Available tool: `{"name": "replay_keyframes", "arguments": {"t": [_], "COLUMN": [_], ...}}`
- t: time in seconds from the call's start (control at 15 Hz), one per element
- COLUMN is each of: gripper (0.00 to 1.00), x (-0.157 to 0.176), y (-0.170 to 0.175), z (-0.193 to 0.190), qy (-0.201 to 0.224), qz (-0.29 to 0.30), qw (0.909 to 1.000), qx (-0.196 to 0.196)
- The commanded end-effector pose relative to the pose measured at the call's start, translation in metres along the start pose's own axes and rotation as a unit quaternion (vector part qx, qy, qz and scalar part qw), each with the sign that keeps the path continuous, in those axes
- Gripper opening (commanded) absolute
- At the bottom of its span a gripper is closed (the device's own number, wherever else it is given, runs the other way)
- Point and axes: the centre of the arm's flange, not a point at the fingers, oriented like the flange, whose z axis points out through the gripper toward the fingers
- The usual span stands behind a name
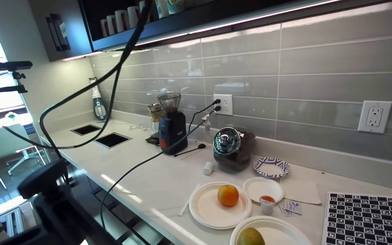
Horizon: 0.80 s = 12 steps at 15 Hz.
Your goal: Put the paper cups in the cabinet
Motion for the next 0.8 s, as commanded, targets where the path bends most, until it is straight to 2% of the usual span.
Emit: {"name": "replay_keyframes", "arguments": {"t": [0.0,0.13,0.2,0.27,0.73], "gripper": [1.0,1.0,0.75,0.74,0.24], "x": [-0.012,-0.013,-0.013,-0.013,-0.014], "y": [0.003,0.003,0.002,0.002,0.001], "z": [0.008,0.012,0.013,0.014,0.022], "qy": [0.005,0.004,0.004,0.004,0.005], "qz": [0.017,0.022,0.024,0.025,0.04], "qw": [0.9996,0.9993,0.9992,0.9992,0.9986], "qx": [0.024,0.03,0.031,0.031,0.034]}}
